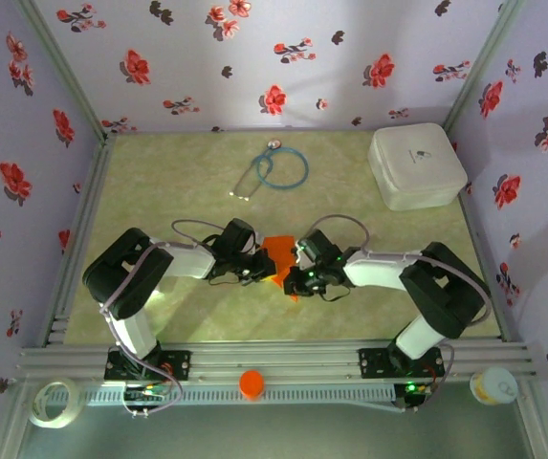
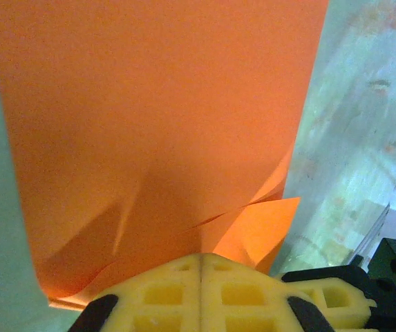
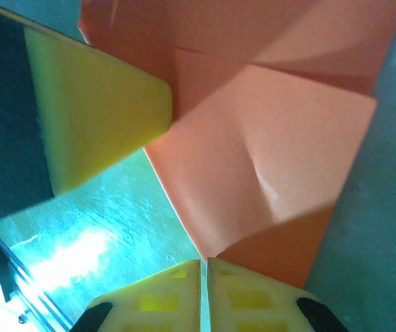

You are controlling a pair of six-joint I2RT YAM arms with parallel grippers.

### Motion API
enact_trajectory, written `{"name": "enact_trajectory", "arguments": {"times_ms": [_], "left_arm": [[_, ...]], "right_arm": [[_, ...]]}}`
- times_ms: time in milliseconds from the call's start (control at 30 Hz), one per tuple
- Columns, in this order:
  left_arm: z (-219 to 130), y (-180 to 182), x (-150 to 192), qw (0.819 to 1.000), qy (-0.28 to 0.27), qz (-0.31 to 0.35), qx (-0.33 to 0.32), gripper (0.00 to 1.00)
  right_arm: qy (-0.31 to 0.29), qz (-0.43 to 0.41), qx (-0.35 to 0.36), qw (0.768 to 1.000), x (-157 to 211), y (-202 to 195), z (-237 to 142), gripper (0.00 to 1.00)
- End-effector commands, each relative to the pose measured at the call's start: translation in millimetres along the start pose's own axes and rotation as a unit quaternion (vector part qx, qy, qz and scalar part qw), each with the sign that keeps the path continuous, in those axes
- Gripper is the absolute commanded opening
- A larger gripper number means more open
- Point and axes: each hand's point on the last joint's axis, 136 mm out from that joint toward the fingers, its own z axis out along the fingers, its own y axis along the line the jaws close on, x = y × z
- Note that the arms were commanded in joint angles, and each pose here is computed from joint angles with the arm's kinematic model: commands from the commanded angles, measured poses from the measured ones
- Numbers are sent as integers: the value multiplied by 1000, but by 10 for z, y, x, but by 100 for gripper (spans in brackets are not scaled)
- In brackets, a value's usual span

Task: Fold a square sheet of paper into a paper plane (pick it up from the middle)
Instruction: Third fold the triangle at the center of the table.

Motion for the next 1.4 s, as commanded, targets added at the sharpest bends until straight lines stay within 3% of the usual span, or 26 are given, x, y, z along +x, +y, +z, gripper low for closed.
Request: {"name": "enact_trajectory", "arguments": {"times_ms": [0, 500, 767, 1067, 1367], "left_arm": [[23, 391, 34, 998, -3, -29, -55, 0], [14, 407, 27, 998, -4, -31, -54, 0], [0, 379, 29, 998, -5, -30, -47, 0], [2, 354, 15, 999, -6, -27, -43, 0], [1, 342, 10, 999, -6, -25, -41, 0]], "right_arm": [[14, 18, 21, 1000, 171, -144, -27, 12], [-10, 38, 41, 998, 309, -302, -218, 12], [-59, 17, -19, 998, -2, 134, -404, 10], [-35, 16, -64, 997, -281, 415, -142, 12], [3, 78, -19, 997, -7, -144, 89, 11]]}}
